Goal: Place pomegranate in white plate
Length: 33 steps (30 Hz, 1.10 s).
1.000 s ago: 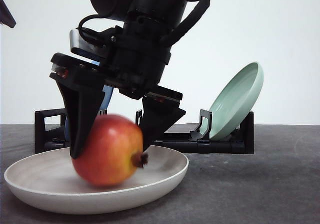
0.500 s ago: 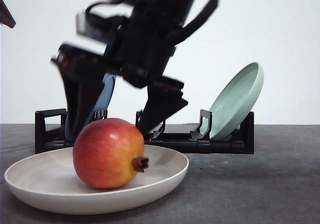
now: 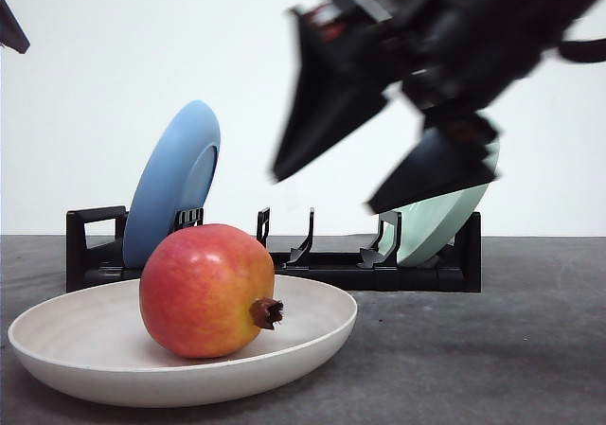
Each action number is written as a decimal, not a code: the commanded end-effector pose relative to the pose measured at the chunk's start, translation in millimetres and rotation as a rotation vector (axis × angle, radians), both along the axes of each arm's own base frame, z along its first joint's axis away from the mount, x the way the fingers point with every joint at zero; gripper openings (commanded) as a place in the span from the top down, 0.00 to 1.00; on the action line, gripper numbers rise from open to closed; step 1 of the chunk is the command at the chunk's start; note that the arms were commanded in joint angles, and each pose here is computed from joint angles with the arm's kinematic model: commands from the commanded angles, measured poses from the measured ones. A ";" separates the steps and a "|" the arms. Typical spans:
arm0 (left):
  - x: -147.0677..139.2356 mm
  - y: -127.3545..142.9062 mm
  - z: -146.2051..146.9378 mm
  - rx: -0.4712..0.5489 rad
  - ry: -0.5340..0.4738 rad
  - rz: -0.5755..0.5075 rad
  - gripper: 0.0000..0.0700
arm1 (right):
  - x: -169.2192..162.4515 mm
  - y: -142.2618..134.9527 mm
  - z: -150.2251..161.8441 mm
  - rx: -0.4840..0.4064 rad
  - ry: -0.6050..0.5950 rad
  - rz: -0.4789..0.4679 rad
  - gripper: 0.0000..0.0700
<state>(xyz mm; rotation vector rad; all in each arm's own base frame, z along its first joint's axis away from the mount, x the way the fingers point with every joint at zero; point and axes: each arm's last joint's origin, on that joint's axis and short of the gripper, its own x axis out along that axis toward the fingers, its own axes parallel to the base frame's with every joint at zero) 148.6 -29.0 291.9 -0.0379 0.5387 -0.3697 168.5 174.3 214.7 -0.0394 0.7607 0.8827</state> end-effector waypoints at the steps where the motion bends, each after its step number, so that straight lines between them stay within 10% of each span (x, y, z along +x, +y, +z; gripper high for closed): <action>1: 1.2 -0.5 1.0 0.006 -0.007 -0.004 0.44 | -2.6 -9.1 -0.1 -0.007 0.001 -0.010 0.03; 27: -0.3 -0.3 0.1 -0.023 0.020 0.015 0.45 | -0.6 -106.9 29.2 0.010 -0.086 -0.374 0.10; 31: -0.9 -0.2 -1.1 -0.019 0.034 0.013 0.95 | -0.7 -107.0 29.1 0.011 -0.082 -0.377 0.92; 33: -0.9 -0.2 -1.3 -0.020 0.036 0.014 1.00 | -0.3 -106.8 29.7 0.015 -0.090 -0.377 0.98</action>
